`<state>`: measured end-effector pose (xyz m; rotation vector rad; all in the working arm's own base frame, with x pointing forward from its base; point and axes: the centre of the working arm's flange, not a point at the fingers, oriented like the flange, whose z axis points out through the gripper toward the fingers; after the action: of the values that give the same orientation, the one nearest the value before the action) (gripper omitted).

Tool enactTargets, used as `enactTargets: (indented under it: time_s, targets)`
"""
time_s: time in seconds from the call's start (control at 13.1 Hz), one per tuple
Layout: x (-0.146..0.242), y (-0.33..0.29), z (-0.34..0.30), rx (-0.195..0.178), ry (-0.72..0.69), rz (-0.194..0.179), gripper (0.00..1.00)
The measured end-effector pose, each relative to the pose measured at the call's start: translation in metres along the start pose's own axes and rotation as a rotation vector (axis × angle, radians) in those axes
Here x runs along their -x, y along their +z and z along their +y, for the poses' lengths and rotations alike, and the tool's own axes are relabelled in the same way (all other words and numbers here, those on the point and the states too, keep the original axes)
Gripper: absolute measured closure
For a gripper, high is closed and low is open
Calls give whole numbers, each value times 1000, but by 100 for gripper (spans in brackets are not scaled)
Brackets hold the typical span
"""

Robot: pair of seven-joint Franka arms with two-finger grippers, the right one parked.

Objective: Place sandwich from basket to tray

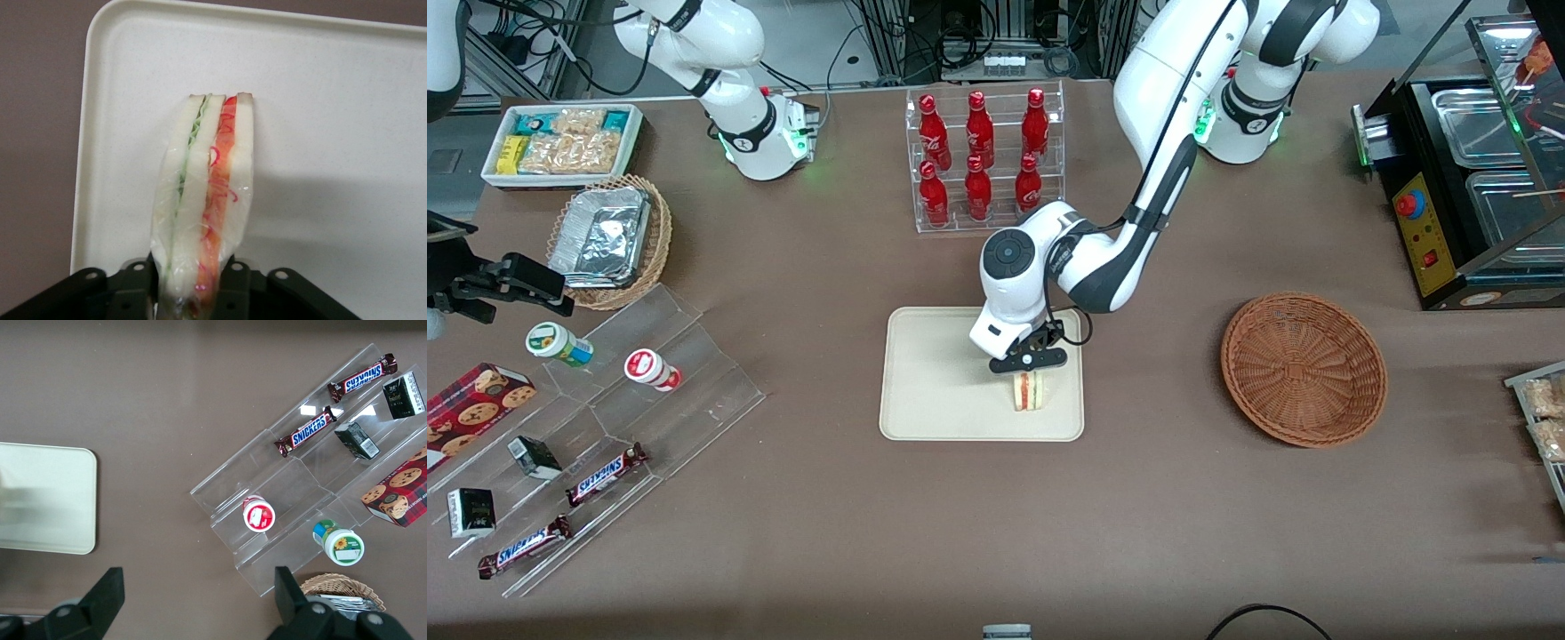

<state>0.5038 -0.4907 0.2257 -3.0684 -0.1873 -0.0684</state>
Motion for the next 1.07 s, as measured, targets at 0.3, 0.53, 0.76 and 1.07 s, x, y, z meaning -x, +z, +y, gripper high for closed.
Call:
enactTargets:
  time_s: [0.3,0.53,0.76,1.07]
  targets:
    - [-15,-54,-8,-9,-60,9,14]
    - [-30,-158,-43,-11,-154,26,0]
    - [-42,-254,-108,-38,-242,27,0]
    - [-62,-313,-179,-25,-320,49,0]
